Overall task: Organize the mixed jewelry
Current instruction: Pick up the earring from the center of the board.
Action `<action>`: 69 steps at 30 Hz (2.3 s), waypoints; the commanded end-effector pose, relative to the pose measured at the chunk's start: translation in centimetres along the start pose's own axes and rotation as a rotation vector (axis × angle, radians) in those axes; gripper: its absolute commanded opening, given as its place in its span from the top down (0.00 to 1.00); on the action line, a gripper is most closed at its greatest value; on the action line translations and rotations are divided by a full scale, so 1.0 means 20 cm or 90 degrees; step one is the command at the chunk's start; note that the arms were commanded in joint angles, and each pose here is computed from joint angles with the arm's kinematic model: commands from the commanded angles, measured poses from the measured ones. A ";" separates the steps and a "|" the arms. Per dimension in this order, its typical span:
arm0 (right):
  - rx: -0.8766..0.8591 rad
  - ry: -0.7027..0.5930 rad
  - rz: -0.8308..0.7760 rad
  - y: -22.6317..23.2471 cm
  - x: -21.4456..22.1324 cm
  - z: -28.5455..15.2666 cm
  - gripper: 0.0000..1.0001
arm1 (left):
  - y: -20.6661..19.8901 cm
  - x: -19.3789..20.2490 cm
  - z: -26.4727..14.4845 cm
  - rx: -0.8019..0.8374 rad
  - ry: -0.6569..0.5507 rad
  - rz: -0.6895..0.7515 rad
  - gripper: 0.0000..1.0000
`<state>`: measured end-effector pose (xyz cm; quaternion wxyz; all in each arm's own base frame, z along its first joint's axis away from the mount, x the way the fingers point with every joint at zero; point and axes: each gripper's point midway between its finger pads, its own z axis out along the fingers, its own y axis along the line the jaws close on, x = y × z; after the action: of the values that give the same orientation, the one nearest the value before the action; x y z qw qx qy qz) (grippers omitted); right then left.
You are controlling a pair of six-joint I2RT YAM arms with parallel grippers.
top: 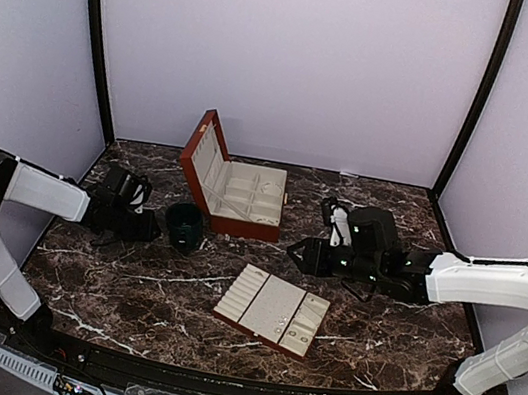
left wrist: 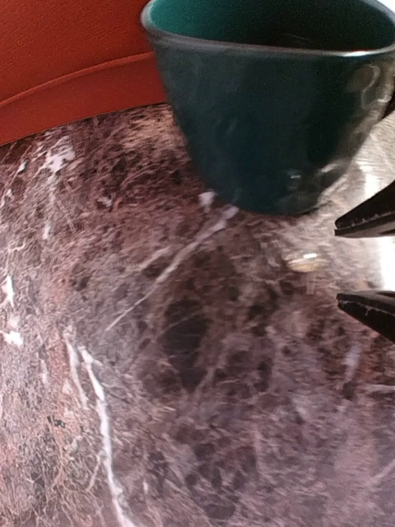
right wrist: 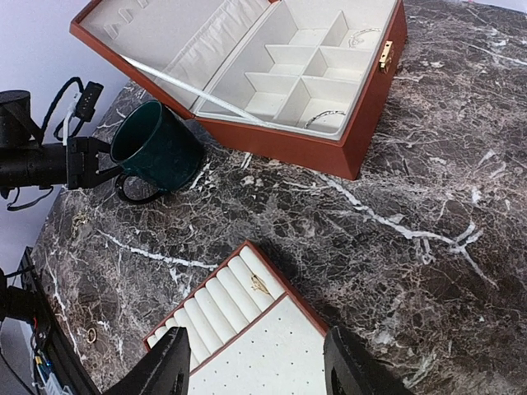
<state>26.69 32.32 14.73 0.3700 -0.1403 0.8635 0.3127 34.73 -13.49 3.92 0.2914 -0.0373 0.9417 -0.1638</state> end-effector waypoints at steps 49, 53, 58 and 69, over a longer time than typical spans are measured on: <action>-0.015 -0.034 -0.013 0.03 -0.08 -0.03 0.45 | -0.11 0.05 -0.11 0.142 0.014 -0.102 1.00; -0.086 -0.041 -0.045 0.14 -0.10 -0.05 0.44 | -0.17 0.12 -0.20 0.180 0.024 -0.131 1.00; -0.187 -0.036 -0.103 0.33 -0.11 -0.06 0.43 | -0.37 0.21 -0.31 0.236 0.057 -0.141 1.00; -0.228 0.072 -0.124 0.59 0.07 0.12 0.45 | -0.71 0.20 -0.45 0.332 0.014 -0.204 1.00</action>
<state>22.94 40.78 18.09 0.3428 -0.2821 0.7983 0.4069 25.40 -24.03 11.37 0.2253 -0.0702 0.8789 -0.4147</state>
